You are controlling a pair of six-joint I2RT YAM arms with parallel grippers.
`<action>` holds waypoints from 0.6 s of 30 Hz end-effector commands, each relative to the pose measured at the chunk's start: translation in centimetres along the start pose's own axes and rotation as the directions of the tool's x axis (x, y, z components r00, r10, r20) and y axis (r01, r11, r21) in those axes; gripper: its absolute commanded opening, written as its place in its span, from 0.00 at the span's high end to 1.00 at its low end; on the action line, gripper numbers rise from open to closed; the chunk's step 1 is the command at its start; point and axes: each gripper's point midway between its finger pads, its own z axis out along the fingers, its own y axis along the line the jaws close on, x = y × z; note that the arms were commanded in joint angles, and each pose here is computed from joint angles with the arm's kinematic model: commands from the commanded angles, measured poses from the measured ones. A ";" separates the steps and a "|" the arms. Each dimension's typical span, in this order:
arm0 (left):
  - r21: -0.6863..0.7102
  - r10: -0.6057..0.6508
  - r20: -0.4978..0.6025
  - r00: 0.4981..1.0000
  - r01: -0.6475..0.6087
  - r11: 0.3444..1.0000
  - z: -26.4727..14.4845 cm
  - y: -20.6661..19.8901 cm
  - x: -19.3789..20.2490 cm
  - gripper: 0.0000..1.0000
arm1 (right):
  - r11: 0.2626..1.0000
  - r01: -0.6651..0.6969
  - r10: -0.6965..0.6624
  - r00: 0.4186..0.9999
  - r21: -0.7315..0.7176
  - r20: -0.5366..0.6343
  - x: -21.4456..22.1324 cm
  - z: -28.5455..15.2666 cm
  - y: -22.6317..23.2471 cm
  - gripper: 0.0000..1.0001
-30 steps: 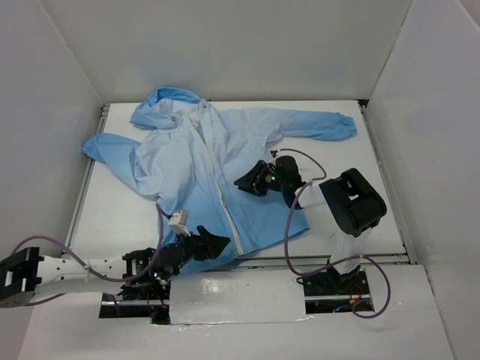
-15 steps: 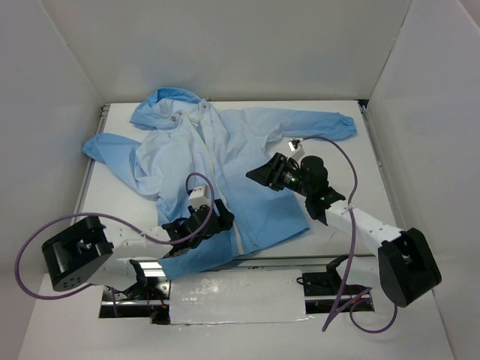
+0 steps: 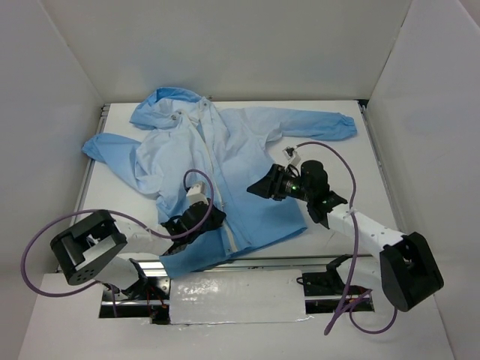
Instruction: Zip up the jacket
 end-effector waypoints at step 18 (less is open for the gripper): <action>0.554 0.048 0.104 0.993 -0.098 0.827 -3.7 -5.5 -2.8 1.00 | 0.951 -0.040 -0.047 0.960 -0.306 -0.275 3.9 8.3 -2.0 0.41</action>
